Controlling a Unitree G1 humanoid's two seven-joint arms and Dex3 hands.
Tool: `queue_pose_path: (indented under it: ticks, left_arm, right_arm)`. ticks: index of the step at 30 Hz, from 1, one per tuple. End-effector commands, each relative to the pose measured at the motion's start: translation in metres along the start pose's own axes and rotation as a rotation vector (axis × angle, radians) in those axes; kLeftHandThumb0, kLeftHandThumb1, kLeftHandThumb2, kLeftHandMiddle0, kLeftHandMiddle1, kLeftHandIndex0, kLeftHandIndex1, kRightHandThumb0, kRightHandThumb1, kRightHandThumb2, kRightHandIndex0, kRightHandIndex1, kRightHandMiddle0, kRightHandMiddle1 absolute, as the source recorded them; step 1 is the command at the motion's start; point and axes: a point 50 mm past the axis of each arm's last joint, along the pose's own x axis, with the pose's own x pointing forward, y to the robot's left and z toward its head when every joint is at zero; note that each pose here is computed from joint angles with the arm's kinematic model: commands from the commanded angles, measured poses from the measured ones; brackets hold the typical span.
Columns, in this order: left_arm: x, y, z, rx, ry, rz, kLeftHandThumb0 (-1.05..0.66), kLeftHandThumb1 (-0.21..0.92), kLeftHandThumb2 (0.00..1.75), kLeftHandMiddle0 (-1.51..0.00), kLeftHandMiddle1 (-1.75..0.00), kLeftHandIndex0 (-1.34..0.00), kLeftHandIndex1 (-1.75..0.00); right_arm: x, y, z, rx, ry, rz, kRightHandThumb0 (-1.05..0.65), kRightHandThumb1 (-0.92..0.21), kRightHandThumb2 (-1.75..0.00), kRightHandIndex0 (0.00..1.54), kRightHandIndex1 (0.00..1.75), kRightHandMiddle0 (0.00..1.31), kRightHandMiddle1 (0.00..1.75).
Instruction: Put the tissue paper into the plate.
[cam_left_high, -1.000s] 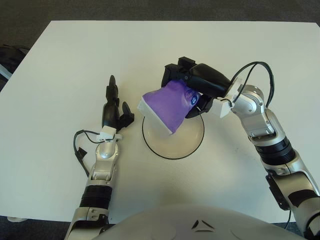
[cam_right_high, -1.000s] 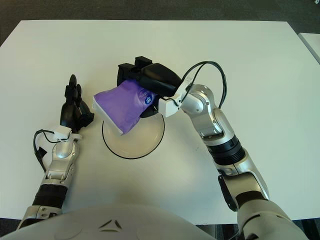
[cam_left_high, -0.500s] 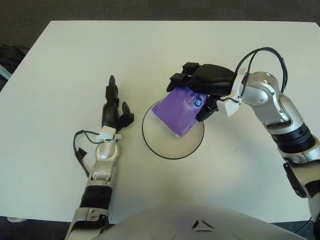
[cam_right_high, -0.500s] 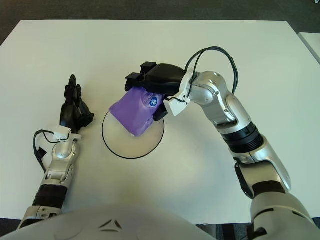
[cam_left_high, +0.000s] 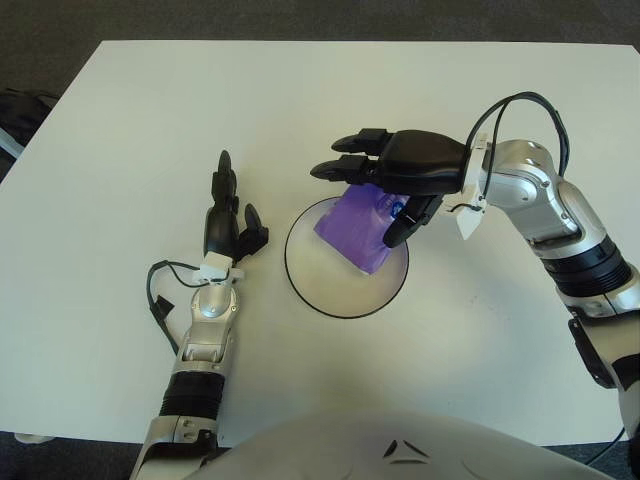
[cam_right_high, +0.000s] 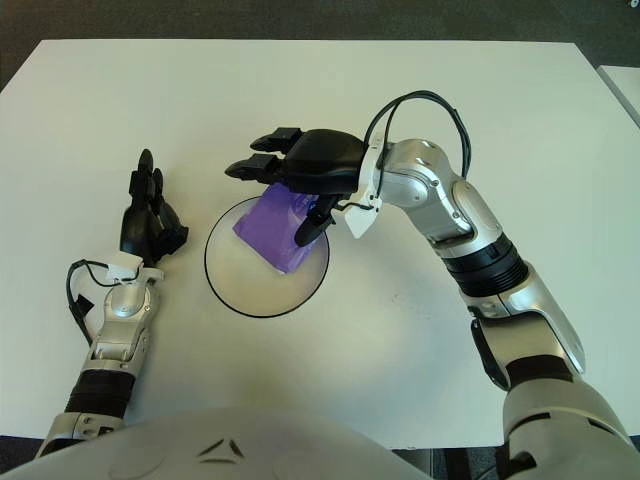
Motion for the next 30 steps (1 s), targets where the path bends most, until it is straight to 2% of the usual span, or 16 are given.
queue_pose_path:
  ticks: [1, 10, 19, 23, 26, 30]
  left_arm:
    - [-0.029, 0.000, -0.044, 0.039, 0.230, -0.011, -0.88, 0.92, 1.03, -0.08, 0.00, 0.00, -0.09]
    - [-0.029, 0.000, -0.045, 0.041, 0.228, -0.013, -0.88, 0.92, 1.04, -0.08, 0.00, 0.00, -0.07]
    - [-0.028, -0.002, -0.039, 0.010, 0.198, -0.008, -0.84, 0.92, 1.02, -0.11, -0.01, 0.00, -0.15]
    - [-0.028, -0.004, -0.037, -0.001, 0.204, 0.000, -0.83, 0.92, 1.02, -0.13, -0.02, 0.00, -0.19]
    - [-0.028, -0.004, -0.037, 0.005, 0.224, 0.003, -0.83, 0.92, 1.02, -0.12, -0.01, 0.00, -0.17]
    - [-0.031, -0.003, -0.039, 0.009, 0.243, 0.007, -0.83, 0.92, 1.03, -0.11, -0.01, 0.00, -0.16]
  right_arm:
    - [-0.003, -0.001, 0.000, 0.019, -0.018, -0.020, -1.05, -0.92, -0.55, 0.00, 0.00, 0.00, 0.00]
    - [-0.008, -0.007, -0.003, 0.074, -0.013, -0.078, -1.05, -0.92, -0.57, 0.00, 0.00, 0.00, 0.00]
    - [-0.013, -0.014, -0.008, 0.141, 0.001, -0.143, -1.05, -0.92, -0.45, 0.00, 0.00, 0.00, 0.00]
    - [-0.021, -0.016, -0.019, 0.277, 0.023, -0.229, -1.05, -0.92, -0.38, 0.00, 0.00, 0.00, 0.00]
    - [-0.030, -0.023, -0.027, 0.378, 0.057, -0.345, -1.05, -0.92, -0.34, 0.00, 0.00, 0.00, 0.00]
    - [-0.033, -0.025, -0.029, 0.423, 0.081, -0.405, -1.05, -0.92, -0.34, 0.00, 0.00, 0.00, 0.00]
